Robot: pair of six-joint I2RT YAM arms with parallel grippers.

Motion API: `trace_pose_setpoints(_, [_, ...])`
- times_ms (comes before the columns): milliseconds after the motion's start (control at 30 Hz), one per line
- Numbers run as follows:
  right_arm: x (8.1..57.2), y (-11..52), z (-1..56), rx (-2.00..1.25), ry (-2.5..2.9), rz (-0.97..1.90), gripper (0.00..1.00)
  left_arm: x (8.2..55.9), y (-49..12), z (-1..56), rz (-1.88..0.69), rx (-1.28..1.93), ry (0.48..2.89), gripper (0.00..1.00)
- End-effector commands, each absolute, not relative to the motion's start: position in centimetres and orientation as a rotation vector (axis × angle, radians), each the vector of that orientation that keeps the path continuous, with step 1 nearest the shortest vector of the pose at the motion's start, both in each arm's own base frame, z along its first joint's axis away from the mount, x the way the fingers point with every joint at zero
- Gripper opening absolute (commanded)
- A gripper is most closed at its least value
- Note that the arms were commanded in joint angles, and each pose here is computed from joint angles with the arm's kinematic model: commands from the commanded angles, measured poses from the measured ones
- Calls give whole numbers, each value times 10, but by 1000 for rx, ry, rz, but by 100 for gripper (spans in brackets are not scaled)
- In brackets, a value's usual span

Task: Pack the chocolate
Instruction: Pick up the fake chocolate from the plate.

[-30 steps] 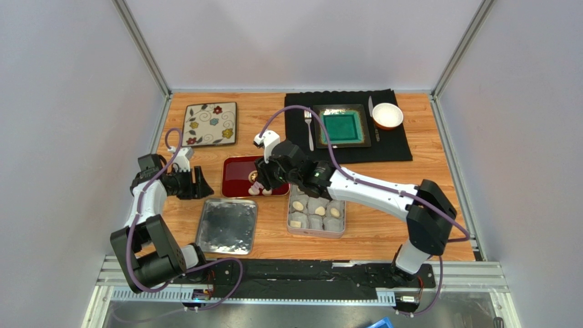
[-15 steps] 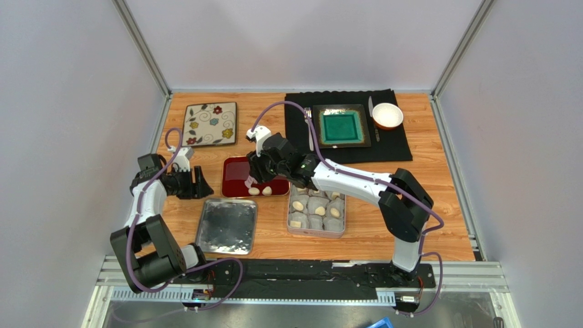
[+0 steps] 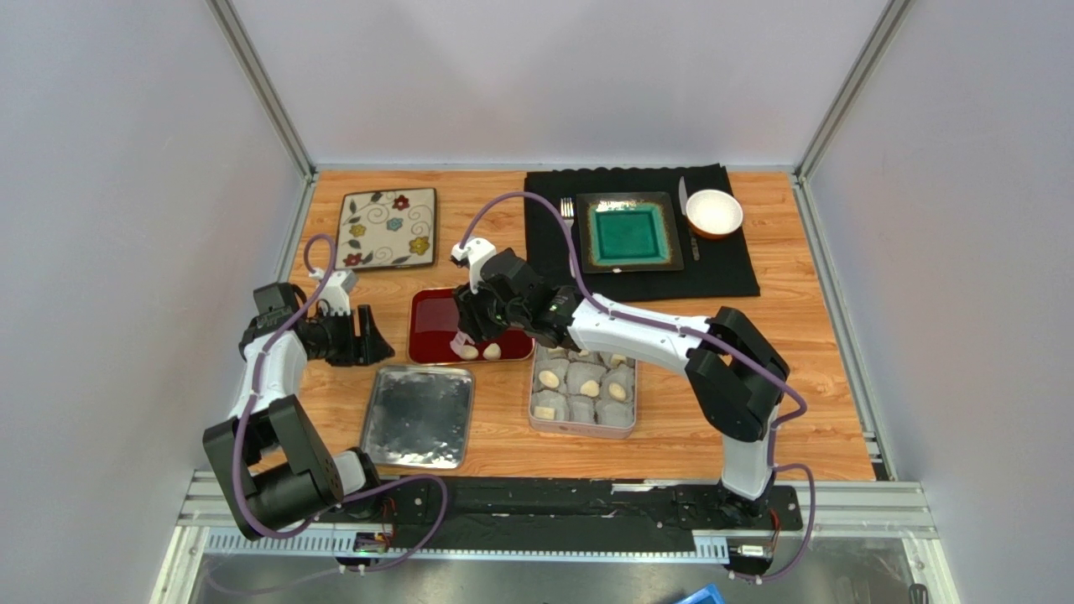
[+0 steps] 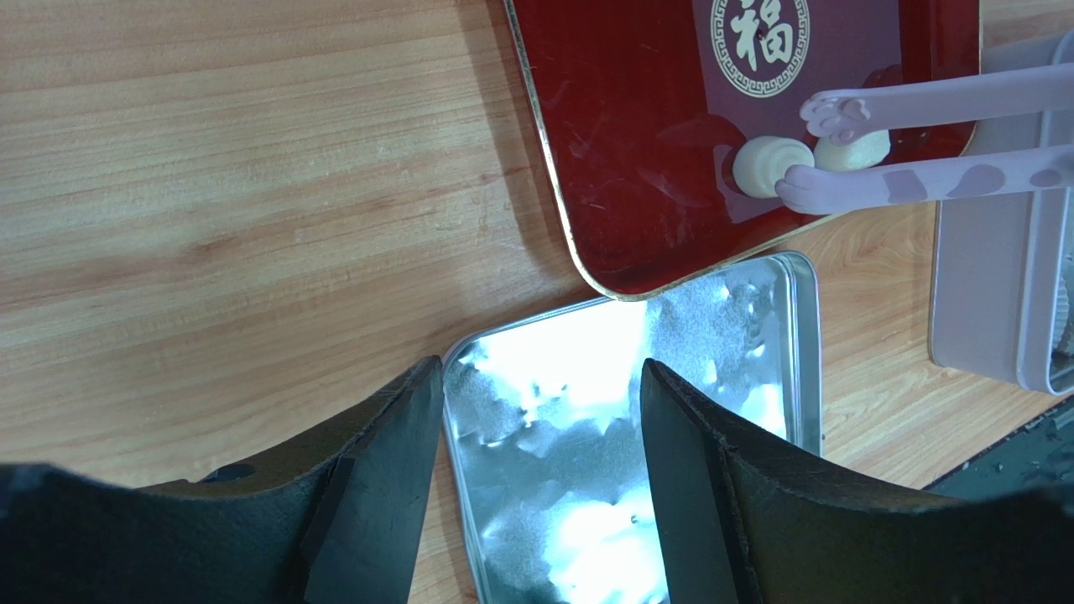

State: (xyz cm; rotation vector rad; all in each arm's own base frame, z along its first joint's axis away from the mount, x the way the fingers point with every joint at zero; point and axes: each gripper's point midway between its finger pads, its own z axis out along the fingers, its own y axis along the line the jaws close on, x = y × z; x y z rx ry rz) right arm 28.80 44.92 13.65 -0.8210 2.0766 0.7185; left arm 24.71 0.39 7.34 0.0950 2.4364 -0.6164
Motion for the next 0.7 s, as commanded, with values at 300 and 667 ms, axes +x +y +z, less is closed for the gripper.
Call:
trace_pose_setpoints(300, [300, 454, 149, -806, 2014, 741, 44, 259, 9, 92, -591, 140, 2374, 67])
trace_pose_setpoints(667, [298, 453, 133, -824, 2045, 736, 45, 259, 8, 94, -597, 143, 2372, 67])
